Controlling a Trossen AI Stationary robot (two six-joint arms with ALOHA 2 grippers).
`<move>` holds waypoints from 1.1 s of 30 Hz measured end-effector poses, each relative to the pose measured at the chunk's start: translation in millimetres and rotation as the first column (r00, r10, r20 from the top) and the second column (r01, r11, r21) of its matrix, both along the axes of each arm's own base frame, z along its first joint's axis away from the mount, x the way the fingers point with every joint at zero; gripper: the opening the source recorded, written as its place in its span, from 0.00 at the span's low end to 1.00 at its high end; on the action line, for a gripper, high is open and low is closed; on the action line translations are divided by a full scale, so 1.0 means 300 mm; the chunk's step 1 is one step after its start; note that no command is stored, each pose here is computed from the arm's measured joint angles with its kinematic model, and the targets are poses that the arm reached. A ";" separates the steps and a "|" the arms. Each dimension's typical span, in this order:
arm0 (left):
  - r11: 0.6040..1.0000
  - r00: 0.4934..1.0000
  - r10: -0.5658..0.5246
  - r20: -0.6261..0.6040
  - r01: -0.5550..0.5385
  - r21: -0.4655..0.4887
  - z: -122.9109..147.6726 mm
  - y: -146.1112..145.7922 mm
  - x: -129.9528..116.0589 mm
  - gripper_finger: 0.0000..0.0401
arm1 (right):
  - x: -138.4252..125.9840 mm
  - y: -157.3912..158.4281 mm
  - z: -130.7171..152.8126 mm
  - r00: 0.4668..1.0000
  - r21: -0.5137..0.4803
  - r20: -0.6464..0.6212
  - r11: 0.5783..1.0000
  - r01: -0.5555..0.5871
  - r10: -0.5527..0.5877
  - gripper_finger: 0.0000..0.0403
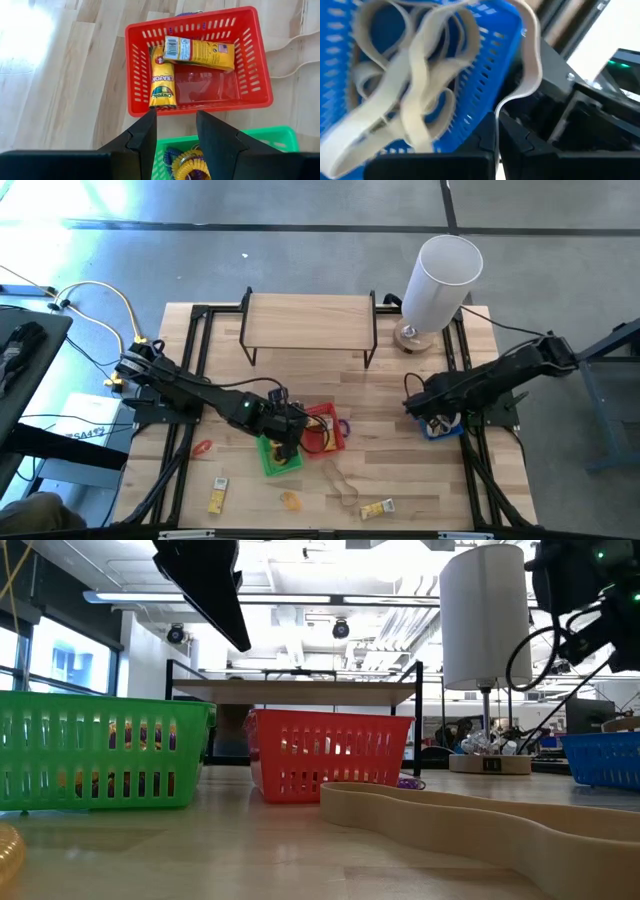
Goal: Pick & Place Office Desk Supplies
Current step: Put the white rubber band into the blue bin
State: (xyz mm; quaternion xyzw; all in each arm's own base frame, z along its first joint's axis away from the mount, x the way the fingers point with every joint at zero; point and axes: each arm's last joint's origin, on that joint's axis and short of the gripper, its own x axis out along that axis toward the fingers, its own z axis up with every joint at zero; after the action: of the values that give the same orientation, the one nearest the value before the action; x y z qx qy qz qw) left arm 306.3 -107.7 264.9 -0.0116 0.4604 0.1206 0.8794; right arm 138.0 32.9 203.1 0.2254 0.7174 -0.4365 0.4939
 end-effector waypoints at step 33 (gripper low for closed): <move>1.000 1.000 0.011 -0.001 -0.011 0.000 -0.001 0.009 0.003 0.32 | 0.165 0.057 -0.175 0.996 0.048 0.081 0.998 -0.042 0.038 0.01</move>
State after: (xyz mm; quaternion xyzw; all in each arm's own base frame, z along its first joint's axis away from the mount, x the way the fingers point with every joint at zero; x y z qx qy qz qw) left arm 307.1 -104.9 264.6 -0.0142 0.4607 0.1252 0.8786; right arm 187.5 49.9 150.7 0.2405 0.7121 -0.3992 0.5251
